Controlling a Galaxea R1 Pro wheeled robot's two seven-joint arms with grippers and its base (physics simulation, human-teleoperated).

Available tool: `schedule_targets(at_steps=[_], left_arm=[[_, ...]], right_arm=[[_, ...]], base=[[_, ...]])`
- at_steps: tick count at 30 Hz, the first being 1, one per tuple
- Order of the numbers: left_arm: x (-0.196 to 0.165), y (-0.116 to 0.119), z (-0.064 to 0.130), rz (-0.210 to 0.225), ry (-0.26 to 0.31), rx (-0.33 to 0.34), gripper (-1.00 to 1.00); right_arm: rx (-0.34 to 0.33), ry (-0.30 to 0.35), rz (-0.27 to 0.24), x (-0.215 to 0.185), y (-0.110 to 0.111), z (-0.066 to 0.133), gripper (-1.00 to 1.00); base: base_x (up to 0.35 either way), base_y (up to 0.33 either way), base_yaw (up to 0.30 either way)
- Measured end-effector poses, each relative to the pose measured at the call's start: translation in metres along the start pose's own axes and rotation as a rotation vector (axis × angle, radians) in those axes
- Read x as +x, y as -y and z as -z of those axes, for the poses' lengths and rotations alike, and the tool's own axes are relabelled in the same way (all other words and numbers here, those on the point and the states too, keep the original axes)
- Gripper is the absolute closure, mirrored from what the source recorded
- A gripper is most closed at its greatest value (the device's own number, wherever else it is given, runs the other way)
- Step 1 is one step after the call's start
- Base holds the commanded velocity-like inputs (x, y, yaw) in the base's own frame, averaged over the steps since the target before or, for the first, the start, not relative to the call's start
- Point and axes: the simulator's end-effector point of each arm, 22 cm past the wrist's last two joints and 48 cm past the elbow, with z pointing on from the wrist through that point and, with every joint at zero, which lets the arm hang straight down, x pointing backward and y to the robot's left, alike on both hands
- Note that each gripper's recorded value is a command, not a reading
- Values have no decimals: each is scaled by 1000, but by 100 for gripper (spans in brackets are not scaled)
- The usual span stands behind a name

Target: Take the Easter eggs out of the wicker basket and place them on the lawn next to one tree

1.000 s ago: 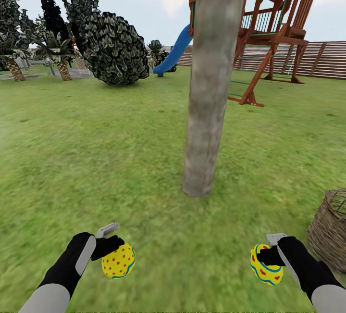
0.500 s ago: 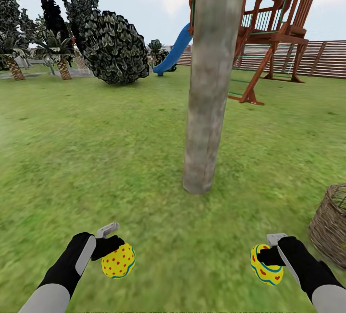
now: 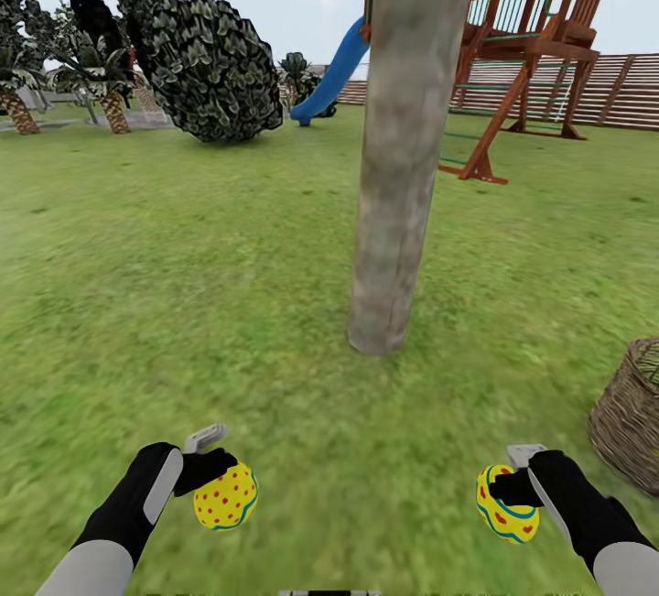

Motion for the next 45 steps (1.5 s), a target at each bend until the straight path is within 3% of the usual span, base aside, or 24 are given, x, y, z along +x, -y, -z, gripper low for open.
schedule_targets(at_steps=[2,5,8,13,15,32,38,45], left_arm=[[-1,0,0,2,2,2,100],[-21,-1,1,1,97,0,100],[-27,-2,2,0,121,0,100],[-53,-65,20,-5,155,-84,100],[-56,-76,23,-5,151,-98,100],[-52,-72,21,-10,139,-94,100],[-51,-69,20,-10,137,-91,100],[-34,-61,3,-5,101,-86,100]], right_arm=[[0,0,0,0,0,0,100],[0,1,0,0,0,0,100],[1,1,0,0,0,0,100],[2,0,-1,0,3,1,100],[3,0,-2,0,4,1,100],[1,0,-3,0,4,1,100],[1,0,-3,0,3,0,100],[0,-29,1,10,1,-11,100]], base=[[0,0,0],[230,0,0],[276,0,0],[273,0,0],[332,0,0],[322,0,0],[23,0,0],[0,0,0]])
